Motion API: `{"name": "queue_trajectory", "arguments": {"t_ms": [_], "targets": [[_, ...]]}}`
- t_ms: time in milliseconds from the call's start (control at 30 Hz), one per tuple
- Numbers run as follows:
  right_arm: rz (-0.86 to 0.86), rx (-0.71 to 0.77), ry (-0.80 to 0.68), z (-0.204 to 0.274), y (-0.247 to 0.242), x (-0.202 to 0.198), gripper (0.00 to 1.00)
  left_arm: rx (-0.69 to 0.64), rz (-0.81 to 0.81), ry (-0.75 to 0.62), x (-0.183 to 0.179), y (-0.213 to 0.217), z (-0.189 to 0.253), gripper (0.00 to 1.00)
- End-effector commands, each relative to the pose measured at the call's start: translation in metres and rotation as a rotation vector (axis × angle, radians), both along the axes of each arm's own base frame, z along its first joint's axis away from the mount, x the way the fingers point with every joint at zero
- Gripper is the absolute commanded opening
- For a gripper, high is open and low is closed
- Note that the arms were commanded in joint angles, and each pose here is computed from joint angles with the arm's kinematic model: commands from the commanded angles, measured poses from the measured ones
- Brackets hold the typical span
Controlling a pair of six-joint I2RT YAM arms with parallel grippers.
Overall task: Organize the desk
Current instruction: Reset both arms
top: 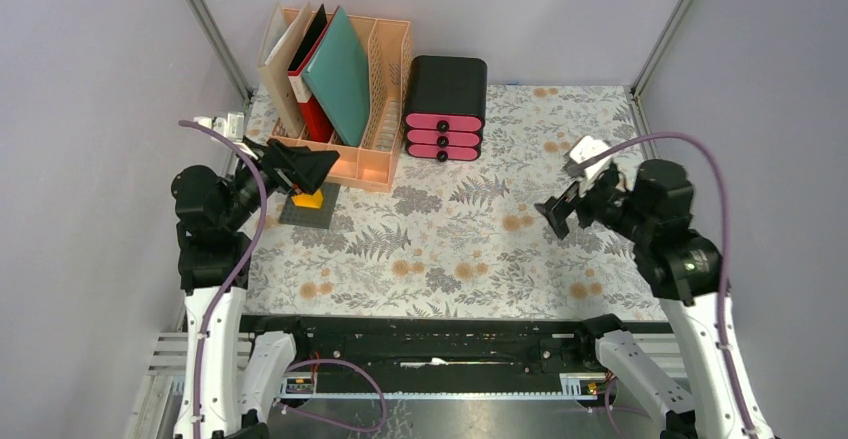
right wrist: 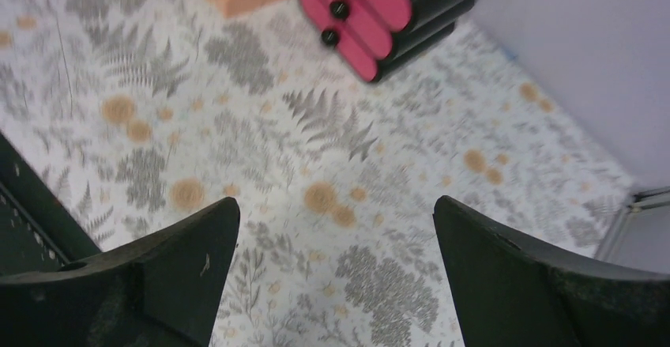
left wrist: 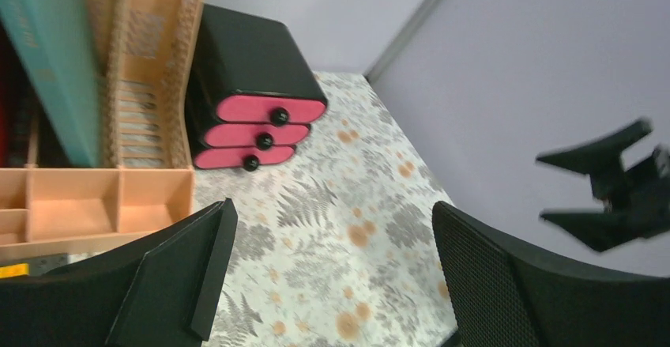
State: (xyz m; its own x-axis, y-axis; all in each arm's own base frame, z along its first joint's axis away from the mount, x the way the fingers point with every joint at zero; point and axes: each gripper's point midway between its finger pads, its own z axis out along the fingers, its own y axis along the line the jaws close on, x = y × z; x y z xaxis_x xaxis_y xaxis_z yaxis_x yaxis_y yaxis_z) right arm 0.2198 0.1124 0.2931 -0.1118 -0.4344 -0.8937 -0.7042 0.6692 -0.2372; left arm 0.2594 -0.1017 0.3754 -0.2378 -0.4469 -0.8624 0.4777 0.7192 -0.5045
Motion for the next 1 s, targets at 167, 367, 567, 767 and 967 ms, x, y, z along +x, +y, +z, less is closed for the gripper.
{"name": "queue_trajectory", "arguments": {"t_ms": [167, 367, 567, 767, 967], "targets": [[-0.056, 0.245, -0.159, 0.123, -0.001, -0.038, 1.0, 0.003, -0.175, 0.005, -0.049, -0.027, 0.02, 0.99], [-0.081, 0.29, -0.179, 0.134, -0.007, -0.05, 1.0, 0.081, -0.15, -0.02, -0.063, -0.027, 0.022, 0.99], [-0.131, 0.393, -0.152, 0.139, -0.007, -0.05, 1.0, 0.11, -0.14, -0.054, -0.075, -0.027, 0.025, 0.99], [-0.164, 0.417, -0.175, 0.142, -0.013, -0.053, 1.0, 0.112, -0.121, -0.068, -0.078, -0.025, 0.027, 0.99], [-0.133, 0.403, -0.174, 0.136, -0.01, -0.06, 1.0, 0.113, -0.116, -0.065, -0.077, -0.024, 0.024, 0.99]]}}
